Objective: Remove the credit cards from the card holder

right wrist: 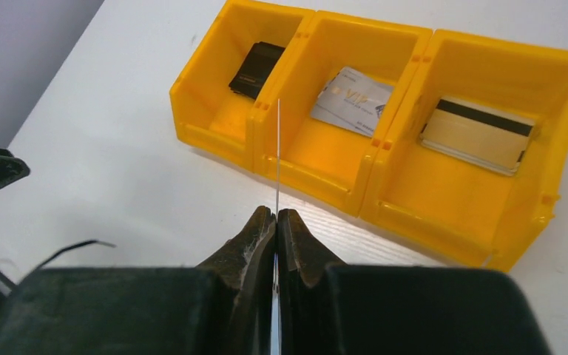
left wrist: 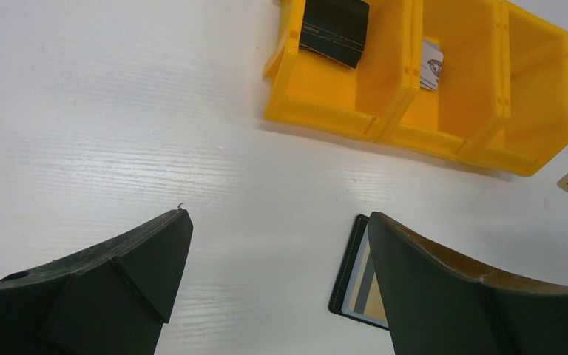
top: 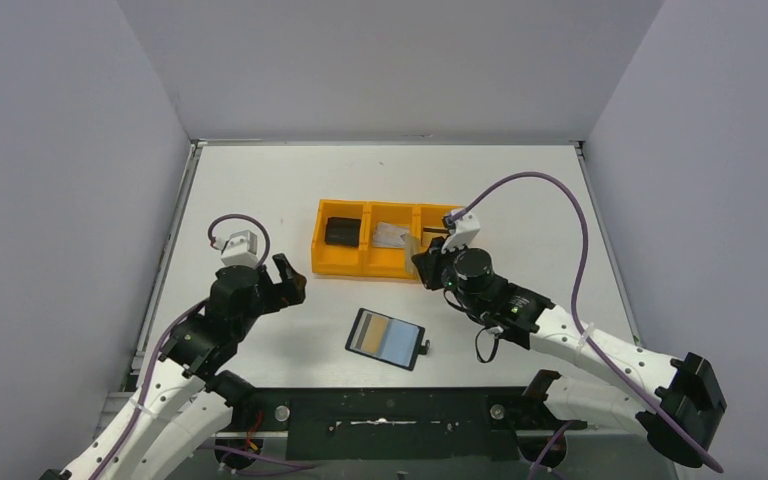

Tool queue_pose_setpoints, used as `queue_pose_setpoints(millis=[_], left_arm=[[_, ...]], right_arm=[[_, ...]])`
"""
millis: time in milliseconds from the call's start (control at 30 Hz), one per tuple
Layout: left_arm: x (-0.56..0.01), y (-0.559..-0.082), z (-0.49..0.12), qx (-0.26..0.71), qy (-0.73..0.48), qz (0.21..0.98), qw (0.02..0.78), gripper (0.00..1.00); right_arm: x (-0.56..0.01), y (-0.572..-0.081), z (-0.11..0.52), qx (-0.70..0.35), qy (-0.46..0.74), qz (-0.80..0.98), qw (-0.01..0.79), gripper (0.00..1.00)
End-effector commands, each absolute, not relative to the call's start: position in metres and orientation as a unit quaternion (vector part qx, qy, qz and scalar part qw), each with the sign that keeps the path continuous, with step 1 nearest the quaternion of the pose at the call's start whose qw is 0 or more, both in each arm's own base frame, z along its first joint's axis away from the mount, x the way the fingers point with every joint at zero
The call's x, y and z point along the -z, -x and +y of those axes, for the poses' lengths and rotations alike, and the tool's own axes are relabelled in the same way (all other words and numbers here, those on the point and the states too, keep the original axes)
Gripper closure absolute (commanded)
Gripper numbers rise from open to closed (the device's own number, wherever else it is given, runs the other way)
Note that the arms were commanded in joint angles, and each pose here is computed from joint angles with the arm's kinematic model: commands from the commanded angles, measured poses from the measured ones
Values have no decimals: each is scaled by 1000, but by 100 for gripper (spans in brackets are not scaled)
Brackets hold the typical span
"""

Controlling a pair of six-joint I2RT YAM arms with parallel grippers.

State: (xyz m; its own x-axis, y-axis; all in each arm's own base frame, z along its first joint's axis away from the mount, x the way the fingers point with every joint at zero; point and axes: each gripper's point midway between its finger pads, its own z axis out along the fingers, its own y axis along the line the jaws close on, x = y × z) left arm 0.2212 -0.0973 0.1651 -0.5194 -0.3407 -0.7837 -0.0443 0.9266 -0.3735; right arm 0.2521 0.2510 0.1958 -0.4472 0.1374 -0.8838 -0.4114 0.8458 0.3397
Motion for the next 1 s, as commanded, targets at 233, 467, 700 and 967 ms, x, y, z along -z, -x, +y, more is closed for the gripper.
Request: queue_pose_setpoints(millis=[233, 467, 700, 967], left_arm=[[-194, -227, -96, 171, 130, 834, 508, 9], [-190, -229, -89, 154, 142, 836, 508, 9], [-184, -232, -89, 144, 141, 842, 500, 9], [-183, -232, -89, 141, 141, 844, 498, 9]], right_arm=[[-228, -299, 206, -32, 180, 794, 579, 100], [-201, -332, 185, 75, 263, 807, 524, 100], [-175, -351, 182, 101, 377, 786, 480, 100], [-155, -369, 178, 123, 468, 742, 464, 100]])
